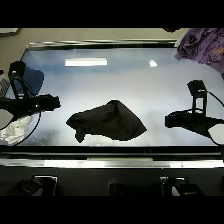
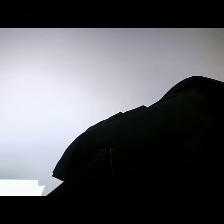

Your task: Fold the clothes and pants, and hang the long-sleeved shirts on hangers.

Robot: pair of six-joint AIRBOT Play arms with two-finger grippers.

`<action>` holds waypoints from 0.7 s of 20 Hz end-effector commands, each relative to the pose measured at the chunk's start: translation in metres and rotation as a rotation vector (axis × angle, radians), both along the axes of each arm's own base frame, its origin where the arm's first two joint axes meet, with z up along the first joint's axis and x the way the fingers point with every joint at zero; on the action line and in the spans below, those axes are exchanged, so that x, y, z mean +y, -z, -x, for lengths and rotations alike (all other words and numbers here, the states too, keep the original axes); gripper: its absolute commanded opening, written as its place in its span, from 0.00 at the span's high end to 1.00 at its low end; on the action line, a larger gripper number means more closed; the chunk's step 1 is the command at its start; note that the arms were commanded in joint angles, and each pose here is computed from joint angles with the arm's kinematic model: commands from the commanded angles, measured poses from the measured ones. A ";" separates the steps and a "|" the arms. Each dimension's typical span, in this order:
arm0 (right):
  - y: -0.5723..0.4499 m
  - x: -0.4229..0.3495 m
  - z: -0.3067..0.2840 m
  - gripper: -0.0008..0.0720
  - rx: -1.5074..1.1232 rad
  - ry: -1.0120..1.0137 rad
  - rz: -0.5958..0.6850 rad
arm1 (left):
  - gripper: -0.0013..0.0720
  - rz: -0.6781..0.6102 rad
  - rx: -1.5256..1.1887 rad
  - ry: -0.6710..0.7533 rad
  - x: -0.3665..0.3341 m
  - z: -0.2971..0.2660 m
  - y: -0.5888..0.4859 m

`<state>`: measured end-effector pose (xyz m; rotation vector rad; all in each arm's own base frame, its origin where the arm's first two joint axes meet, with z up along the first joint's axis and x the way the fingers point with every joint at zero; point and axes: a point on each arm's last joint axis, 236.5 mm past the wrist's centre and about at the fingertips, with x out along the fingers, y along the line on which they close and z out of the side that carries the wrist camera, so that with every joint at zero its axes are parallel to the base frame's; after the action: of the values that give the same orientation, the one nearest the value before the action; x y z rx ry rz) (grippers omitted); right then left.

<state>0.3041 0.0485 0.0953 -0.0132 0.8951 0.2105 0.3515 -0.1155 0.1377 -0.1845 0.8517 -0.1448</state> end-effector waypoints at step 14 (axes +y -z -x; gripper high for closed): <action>0.013 0.004 0.020 0.93 0.110 0.020 -0.036 | 0.96 0.001 -0.002 0.000 0.000 0.000 -0.001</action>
<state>0.2886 0.0507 0.0846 0.0306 0.9787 0.2044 0.3515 -0.1156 0.1377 -0.1852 0.8518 -0.1448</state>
